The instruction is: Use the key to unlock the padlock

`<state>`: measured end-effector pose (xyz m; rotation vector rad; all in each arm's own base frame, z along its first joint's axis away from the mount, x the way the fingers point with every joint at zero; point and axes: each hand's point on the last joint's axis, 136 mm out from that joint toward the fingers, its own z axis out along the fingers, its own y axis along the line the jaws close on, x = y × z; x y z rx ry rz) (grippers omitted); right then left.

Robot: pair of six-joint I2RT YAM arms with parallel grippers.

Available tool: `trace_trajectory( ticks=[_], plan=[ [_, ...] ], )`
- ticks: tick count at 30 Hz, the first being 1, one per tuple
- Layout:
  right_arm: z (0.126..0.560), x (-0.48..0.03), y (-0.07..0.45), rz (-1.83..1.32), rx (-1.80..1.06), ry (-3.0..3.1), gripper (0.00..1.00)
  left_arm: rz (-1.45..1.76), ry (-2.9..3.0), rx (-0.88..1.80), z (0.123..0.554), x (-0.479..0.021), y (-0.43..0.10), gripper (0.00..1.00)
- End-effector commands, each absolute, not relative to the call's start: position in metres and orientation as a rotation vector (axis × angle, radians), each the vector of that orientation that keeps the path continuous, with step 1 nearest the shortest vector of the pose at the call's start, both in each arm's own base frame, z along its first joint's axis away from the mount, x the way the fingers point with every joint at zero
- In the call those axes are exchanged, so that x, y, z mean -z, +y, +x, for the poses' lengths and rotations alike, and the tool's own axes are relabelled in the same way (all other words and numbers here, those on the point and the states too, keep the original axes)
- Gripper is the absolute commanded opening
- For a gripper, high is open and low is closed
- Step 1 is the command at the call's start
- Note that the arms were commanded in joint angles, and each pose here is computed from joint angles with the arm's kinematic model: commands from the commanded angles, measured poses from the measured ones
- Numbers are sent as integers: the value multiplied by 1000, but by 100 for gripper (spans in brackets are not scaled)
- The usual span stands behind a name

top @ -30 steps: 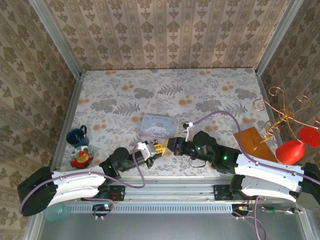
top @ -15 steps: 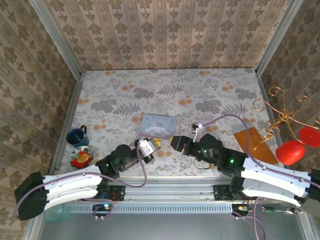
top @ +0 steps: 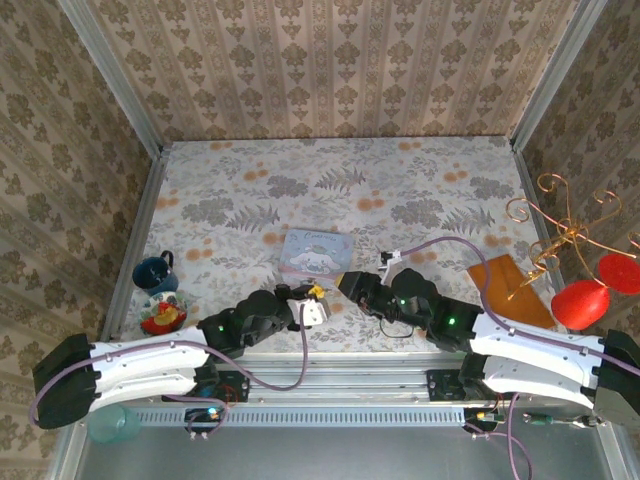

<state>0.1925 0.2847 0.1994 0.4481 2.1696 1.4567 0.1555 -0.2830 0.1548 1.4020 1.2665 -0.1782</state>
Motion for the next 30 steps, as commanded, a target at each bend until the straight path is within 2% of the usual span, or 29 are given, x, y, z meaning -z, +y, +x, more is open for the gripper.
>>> trace_trajectory(
  ticks=[1,5,15,30],
  plan=[
    [191,-201,292,506,-1525,2176,40,1436,1190,143,154,-170,-291,0],
    [190,-189,293,551,-1505,2212,34,1450,1190,132,155,-167,-293,0],
    [191,-177,300,580,-1507,2238,30,1455,1186,138,153,-164,-297,0],
    [192,-156,291,651,-1424,2271,29,1446,1186,141,153,-164,-298,0]
  ],
)
